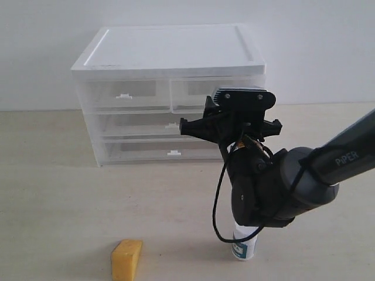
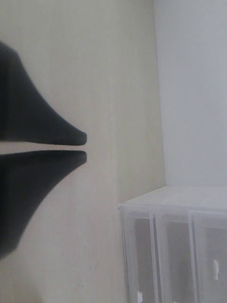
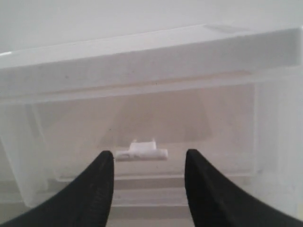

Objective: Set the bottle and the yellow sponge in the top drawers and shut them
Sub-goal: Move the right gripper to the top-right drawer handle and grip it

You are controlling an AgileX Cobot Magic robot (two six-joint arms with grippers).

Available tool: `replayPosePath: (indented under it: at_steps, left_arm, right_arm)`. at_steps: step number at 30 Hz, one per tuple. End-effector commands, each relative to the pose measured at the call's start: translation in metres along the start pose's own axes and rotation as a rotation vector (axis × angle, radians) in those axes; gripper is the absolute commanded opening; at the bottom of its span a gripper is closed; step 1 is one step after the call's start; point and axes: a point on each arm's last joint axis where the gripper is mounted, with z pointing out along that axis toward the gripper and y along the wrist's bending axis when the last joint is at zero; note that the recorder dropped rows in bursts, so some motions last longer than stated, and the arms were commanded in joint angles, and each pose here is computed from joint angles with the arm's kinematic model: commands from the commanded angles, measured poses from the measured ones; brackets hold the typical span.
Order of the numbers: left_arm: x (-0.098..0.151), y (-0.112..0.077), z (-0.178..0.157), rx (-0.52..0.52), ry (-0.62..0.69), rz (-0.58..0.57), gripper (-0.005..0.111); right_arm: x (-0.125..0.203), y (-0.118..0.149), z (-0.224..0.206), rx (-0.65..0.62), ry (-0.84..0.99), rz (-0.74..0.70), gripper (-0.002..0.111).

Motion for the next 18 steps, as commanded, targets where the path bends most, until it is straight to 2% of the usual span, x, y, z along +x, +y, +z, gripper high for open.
replayPosePath:
  at_steps: [1, 18]
  left_arm:
    - [0.0002, 0.0002, 0.0001, -0.004, -0.009, 0.008, 0.004]
    - [0.0002, 0.0002, 0.0001, -0.004, -0.009, 0.008, 0.004]
  right_arm:
    - [-0.0018, 0.0058, 0.0079, -0.043, 0.005, -0.041, 0.044]
    - [-0.0013, 0.006, 0.0102, -0.032, -0.001, -0.093, 0.043]
